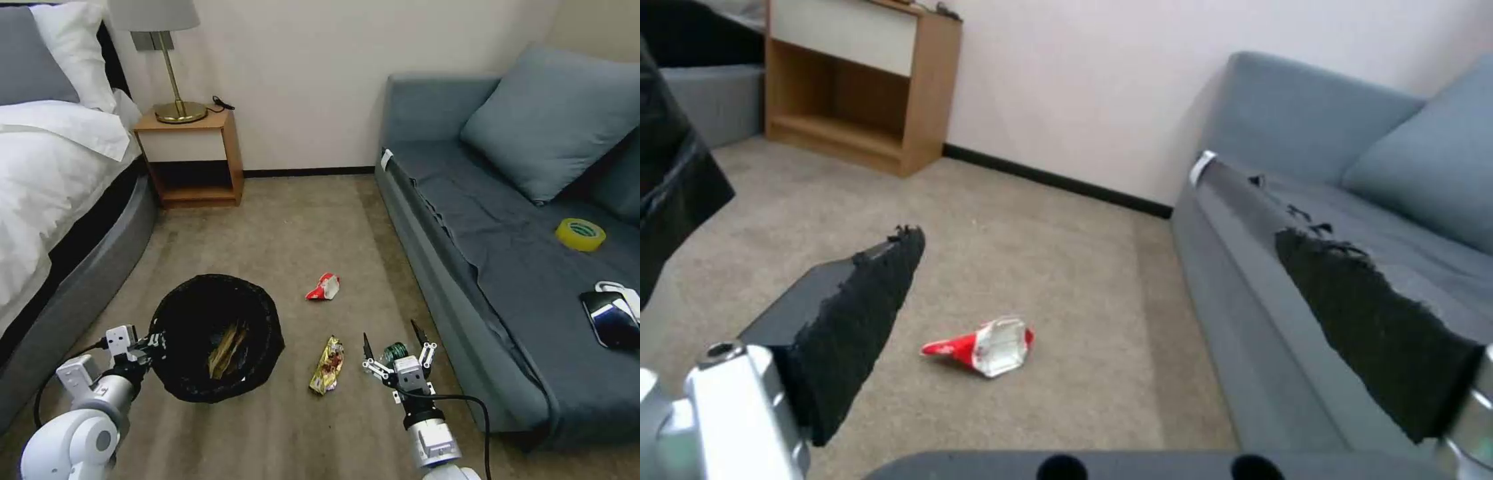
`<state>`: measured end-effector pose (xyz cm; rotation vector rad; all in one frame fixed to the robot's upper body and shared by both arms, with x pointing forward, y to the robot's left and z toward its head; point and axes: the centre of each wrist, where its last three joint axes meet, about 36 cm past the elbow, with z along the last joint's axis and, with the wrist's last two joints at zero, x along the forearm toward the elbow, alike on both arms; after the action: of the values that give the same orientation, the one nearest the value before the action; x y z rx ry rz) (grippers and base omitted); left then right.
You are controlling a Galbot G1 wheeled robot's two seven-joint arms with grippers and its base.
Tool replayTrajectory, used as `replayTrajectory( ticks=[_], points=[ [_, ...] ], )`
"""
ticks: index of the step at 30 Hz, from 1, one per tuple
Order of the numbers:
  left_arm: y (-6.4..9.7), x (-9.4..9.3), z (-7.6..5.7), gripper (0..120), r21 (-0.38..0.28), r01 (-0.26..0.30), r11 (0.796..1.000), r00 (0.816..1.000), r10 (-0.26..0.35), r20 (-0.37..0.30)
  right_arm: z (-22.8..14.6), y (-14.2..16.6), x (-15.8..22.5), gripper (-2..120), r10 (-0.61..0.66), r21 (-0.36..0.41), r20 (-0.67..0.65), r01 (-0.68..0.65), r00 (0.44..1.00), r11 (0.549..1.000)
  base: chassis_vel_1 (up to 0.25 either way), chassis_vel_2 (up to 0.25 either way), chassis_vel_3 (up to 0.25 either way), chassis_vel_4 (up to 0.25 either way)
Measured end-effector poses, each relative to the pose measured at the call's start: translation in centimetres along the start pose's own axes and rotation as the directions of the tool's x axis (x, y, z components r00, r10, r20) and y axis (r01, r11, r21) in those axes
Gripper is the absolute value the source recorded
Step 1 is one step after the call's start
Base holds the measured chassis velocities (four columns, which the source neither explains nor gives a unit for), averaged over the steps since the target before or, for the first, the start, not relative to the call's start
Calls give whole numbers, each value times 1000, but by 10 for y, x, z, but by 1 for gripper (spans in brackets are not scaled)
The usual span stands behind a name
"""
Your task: Pick up the trash bin, then pick up the garbage on the floor and place it into the trash bin.
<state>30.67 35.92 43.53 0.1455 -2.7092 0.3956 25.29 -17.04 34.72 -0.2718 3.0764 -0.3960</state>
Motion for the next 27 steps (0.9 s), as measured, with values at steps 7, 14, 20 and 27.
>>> replayTrajectory(
  ticks=[7,14,20,27],
  points=[
    [0,2,1,3,-3,0,1000,1000,0,-1,11,5,-7,100,-28,-11,-5,28,1000,1000,-101,96,102,-103],
    [-7,3,4,3,-34,-12,999,1000,12,-2,24,6,-28,100,-106,-77,-59,101,993,992,-19,23,22,-31],
    [-5,0,9,3,-57,0,998,1000,0,-7,31,3,-66,100,-223,-108,-276,200,935,974,0,0,0,0],
    [10,-1,9,3,-73,31,997,1000,-31,-2,16,6,-123,100,-321,-203,-548,249,773,947,0,0,0,0]
  ],
)
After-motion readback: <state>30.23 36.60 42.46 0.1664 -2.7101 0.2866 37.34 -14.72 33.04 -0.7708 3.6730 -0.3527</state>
